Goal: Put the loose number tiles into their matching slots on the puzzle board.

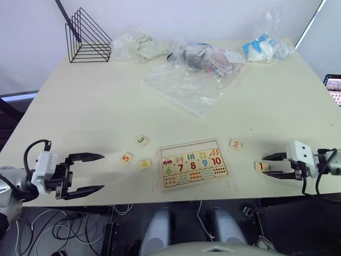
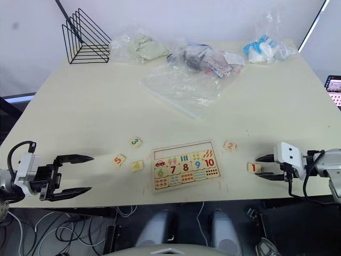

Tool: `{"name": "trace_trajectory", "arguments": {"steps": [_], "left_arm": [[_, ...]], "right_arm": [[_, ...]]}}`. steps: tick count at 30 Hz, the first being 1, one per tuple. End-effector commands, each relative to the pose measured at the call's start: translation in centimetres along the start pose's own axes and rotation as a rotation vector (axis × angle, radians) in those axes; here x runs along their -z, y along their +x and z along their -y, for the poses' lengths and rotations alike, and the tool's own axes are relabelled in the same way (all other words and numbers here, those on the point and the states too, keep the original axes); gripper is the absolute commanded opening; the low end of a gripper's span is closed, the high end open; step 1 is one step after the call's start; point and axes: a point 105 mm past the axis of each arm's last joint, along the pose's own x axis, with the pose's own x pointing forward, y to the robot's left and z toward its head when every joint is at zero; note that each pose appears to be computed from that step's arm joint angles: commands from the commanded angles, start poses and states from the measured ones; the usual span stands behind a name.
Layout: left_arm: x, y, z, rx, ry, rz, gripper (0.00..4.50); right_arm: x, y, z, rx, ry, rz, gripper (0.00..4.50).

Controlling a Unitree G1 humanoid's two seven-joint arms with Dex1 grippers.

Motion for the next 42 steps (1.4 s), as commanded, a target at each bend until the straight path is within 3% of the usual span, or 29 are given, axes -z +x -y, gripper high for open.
{"name": "trace_trajectory", "arguments": {"steps": [1, 9, 21, 26, 42], "left_arm": [[-0.6, -0.1, -0.1, 0.025, 0.025, 0.009, 4.5], [-1.2, 0.3, -0.3, 0.028, 0.019, 0.051, 4.5], [-2.6, 1.0, -0.6, 0.043, -0.042, 0.134, 4.5], [-3.1, 1.3, -0.3, 0.058, -0.041, 0.159, 4.5], [-3.5, 0.9, -0.3, 0.016, -0.022, 0.181, 4.5]], "right_arm": [[-0.2, -0.3, -0.1, 0.002, -0.013, 0.001, 0.9], [-2.4, -1.0, 0.3, -0.007, -0.039, 0.059, 0.9], [-11.2, 0.6, 1.0, -0.102, -0.067, 0.134, 0.9], [-14.4, 3.0, 0.8, -0.139, -0.135, 0.128, 0.9], [-18.5, 9.0, 0.1, -0.184, -0.254, 0.05, 0.9]]}}
